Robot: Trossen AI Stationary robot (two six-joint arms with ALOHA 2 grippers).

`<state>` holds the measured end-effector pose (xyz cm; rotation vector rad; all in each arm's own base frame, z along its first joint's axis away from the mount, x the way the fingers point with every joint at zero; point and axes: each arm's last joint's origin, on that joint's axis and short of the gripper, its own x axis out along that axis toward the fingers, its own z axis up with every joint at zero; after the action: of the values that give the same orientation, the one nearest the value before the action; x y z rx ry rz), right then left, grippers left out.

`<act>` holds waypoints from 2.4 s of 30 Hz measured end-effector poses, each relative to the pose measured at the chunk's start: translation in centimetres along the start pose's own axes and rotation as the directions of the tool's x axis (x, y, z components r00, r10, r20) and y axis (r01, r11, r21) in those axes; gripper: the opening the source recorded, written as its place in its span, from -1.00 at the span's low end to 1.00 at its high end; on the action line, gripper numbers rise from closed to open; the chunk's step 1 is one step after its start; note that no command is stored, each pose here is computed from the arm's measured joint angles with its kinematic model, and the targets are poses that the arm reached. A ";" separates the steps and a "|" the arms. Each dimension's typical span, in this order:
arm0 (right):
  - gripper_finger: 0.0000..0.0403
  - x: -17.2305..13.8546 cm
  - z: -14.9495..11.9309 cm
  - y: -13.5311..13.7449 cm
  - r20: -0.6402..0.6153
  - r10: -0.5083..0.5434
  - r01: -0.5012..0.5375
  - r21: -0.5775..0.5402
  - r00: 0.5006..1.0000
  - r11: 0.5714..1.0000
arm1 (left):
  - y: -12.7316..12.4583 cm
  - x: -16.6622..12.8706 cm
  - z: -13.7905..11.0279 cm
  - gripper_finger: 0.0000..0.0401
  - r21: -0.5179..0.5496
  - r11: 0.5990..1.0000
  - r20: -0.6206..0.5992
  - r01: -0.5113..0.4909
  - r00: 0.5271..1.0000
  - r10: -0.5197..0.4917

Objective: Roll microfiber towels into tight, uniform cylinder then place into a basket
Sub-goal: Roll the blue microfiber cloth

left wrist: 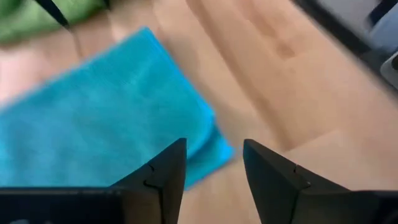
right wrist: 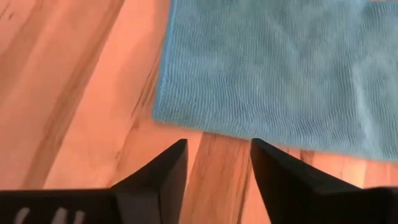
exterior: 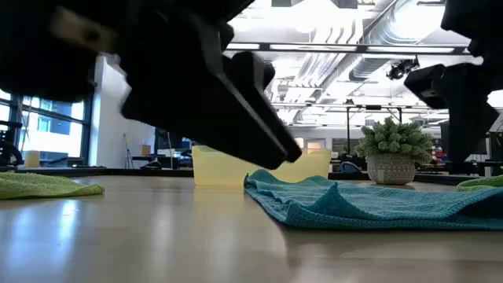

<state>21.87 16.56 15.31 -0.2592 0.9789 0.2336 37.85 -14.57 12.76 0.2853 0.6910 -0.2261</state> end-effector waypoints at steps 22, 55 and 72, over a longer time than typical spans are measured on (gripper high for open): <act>-0.02 0.2 -0.8 2.3 0.062 0.189 -0.185 -0.065 0.980 0.981 | -0.2 -0.2 1.2 -0.23 -0.123 0.977 0.052 -0.176 0.982 0.183; -0.02 0.2 -0.5 2.3 0.090 0.195 -0.189 -0.066 0.977 0.980 | 2.1 0.1 0.2 -0.25 0.256 0.965 -0.128 0.051 0.992 -0.019; -0.02 0.2 -0.5 2.3 0.085 0.193 -0.188 -0.065 0.978 0.980 | 1.8 2.2 -0.9 -0.25 0.306 0.952 -0.108 0.025 0.994 0.008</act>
<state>20.82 18.58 14.63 -0.2048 0.9079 0.4453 39.48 -12.87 11.05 0.5968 0.7647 -0.3292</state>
